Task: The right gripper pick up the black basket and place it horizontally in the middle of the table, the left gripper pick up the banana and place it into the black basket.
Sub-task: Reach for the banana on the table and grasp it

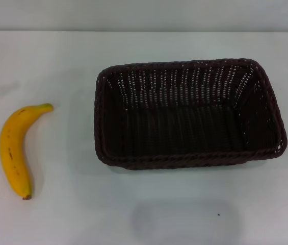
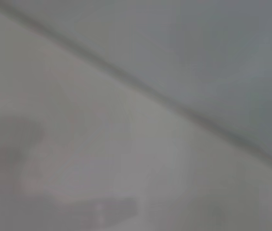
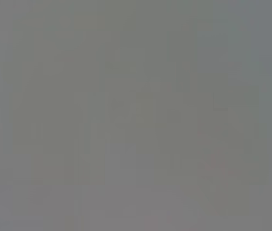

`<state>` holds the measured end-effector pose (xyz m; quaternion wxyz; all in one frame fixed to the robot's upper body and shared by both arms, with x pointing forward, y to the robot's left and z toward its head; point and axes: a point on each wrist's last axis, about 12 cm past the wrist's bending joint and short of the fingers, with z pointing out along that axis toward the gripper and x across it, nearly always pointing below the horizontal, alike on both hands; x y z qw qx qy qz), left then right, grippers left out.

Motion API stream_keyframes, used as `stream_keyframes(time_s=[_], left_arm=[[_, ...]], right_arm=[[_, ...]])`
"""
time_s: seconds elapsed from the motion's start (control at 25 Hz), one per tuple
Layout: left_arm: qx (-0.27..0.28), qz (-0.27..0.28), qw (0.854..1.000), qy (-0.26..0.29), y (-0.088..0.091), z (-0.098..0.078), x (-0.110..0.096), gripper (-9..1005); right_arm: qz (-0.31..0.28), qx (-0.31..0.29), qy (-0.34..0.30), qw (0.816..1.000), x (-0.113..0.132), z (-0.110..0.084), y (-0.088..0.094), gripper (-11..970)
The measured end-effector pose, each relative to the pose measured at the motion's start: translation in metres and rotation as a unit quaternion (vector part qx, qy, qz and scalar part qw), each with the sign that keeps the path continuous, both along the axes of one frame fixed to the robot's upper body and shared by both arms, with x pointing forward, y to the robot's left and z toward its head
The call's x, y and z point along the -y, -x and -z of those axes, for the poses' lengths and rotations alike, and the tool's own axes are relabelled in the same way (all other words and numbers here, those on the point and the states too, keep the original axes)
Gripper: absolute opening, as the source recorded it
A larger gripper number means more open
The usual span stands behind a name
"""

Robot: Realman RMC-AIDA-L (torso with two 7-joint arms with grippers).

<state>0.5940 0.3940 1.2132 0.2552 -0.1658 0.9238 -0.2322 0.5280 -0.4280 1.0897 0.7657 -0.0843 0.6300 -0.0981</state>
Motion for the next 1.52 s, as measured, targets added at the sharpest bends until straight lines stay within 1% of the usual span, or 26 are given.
stream_keyframes(time_s=[0.08,0.16,0.32,0.44,0.52,0.64,0.76,0.88,1.16,1.36,1.48,1.52], left_arm=[[-0.049,0.012,0.998,-0.022,0.000,-0.001,0.002,872],[-0.115,0.038,0.992,-0.044,0.001,0.001,0.009,872],[-0.172,0.077,0.980,-0.064,0.004,0.014,0.021,872],[-0.205,0.108,0.969,-0.090,-0.003,0.027,0.040,872],[-0.213,0.121,0.964,-0.100,-0.007,0.036,0.050,871],[-0.214,0.129,0.963,-0.105,-0.010,0.049,0.060,871],[-0.220,0.131,0.961,-0.100,-0.012,0.060,0.066,871],[-0.226,0.133,0.960,-0.097,-0.011,0.068,0.069,871],[-0.223,0.135,0.960,-0.101,-0.011,0.076,0.075,870],[-0.231,0.148,0.955,-0.113,-0.013,0.082,0.082,870],[-0.235,0.154,0.952,-0.124,-0.015,0.082,0.084,870],[-0.236,0.157,0.950,-0.132,-0.016,0.081,0.084,839]], right_arm=[[0.003,0.001,0.005,1.000,0.001,0.000,0.000,845],[0.002,0.003,0.010,1.000,-0.001,-0.001,-0.003,845],[-0.011,0.004,0.012,1.000,-0.011,-0.002,-0.012,845],[-0.008,0.003,0.010,1.000,-0.009,-0.001,-0.010,845],[-0.006,0.002,0.013,1.000,-0.009,0.000,-0.009,845],[-0.007,0.001,0.012,1.000,-0.010,0.001,-0.009,844],[-0.007,0.001,0.009,1.000,-0.011,0.002,-0.010,844],[-0.011,0.002,0.008,1.000,-0.014,0.001,-0.012,844],[-0.015,0.006,0.008,1.000,-0.017,-0.002,-0.018,844],[-0.015,0.007,0.007,1.000,-0.018,-0.003,-0.019,844],[-0.013,0.007,0.006,1.000,-0.017,-0.002,-0.019,844],[-0.013,0.007,0.006,1.000,-0.017,-0.002,-0.019,844]])
